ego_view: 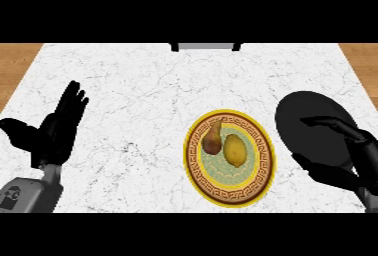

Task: Pick the lemon from the plate and place it in the pan

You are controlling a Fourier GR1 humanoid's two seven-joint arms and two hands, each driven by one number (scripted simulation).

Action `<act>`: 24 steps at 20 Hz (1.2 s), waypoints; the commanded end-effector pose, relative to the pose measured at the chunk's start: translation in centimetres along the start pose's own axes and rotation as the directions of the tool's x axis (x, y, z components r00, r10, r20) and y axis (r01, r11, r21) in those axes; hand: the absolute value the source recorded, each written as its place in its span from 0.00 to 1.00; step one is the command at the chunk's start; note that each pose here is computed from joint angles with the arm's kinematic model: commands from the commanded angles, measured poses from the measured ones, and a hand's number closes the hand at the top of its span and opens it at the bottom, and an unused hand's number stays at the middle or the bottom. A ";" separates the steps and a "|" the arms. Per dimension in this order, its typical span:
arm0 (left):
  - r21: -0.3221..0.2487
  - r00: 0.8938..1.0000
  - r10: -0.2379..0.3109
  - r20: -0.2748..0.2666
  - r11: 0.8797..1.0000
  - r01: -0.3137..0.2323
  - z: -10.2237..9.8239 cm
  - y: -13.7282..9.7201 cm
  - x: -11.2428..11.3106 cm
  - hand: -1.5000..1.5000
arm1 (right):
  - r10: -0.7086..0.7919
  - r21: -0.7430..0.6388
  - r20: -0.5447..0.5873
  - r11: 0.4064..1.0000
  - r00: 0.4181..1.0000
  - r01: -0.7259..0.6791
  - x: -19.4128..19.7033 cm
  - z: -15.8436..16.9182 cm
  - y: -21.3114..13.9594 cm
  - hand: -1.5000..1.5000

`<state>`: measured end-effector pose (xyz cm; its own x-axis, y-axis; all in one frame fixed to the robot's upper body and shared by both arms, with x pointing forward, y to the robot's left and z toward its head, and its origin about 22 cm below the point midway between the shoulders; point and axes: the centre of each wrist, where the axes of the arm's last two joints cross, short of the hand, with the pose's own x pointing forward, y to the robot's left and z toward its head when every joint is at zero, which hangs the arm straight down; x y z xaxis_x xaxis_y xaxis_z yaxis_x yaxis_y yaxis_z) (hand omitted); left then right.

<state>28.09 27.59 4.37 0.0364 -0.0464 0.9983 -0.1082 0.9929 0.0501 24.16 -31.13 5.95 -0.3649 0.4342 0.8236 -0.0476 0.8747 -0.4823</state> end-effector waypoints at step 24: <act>-0.040 1.000 0.005 -0.011 0.999 -0.006 0.3 0.4 2.2 0.50 | 0.720 0.734 0.046 0.446 0.692 -0.513 7.3 -8.6 5.5 0.00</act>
<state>28.28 26.88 5.95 0.0433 -0.0320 0.9986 -0.0721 0.9968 0.0351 29.21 -22.50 13.52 -0.3449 0.8901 0.2979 -0.4026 0.1464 -0.9036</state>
